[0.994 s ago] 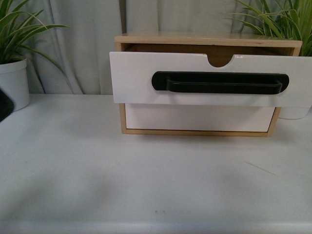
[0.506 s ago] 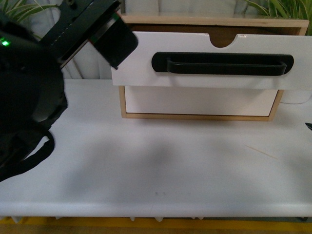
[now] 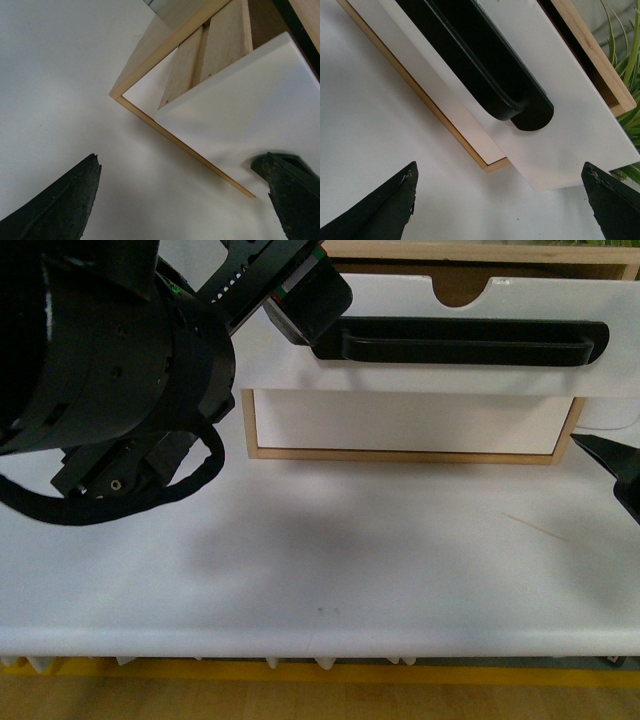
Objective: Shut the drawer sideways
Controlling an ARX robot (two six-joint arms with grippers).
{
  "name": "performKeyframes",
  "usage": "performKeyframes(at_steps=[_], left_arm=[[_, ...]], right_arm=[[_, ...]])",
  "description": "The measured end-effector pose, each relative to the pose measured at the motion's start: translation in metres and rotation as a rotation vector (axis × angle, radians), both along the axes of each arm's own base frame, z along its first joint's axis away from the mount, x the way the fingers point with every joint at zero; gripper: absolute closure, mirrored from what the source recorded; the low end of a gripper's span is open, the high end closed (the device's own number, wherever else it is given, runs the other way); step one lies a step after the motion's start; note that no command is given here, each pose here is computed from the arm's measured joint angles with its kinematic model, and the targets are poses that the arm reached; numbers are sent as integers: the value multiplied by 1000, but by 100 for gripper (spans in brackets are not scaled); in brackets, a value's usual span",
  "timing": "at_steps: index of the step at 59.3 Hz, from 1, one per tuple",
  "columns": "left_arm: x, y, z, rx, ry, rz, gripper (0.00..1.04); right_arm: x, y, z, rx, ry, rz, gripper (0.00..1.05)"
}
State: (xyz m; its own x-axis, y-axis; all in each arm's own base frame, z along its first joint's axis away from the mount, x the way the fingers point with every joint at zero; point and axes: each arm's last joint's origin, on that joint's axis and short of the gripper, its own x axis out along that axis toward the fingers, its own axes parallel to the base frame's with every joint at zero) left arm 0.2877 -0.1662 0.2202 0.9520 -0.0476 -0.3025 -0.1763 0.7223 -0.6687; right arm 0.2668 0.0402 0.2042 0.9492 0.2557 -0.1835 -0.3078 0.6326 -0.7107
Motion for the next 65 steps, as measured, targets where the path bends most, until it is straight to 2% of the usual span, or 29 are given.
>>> performKeyframes(at_steps=[25, 65], left_arm=[[24, -5, 0, -9, 3, -9, 6], [74, -9, 6, -7, -3, -8, 6]], right_arm=[[20, 2, -6, 0, 9, 2, 9], [90, 1, -2, 3, -7, -31, 9]])
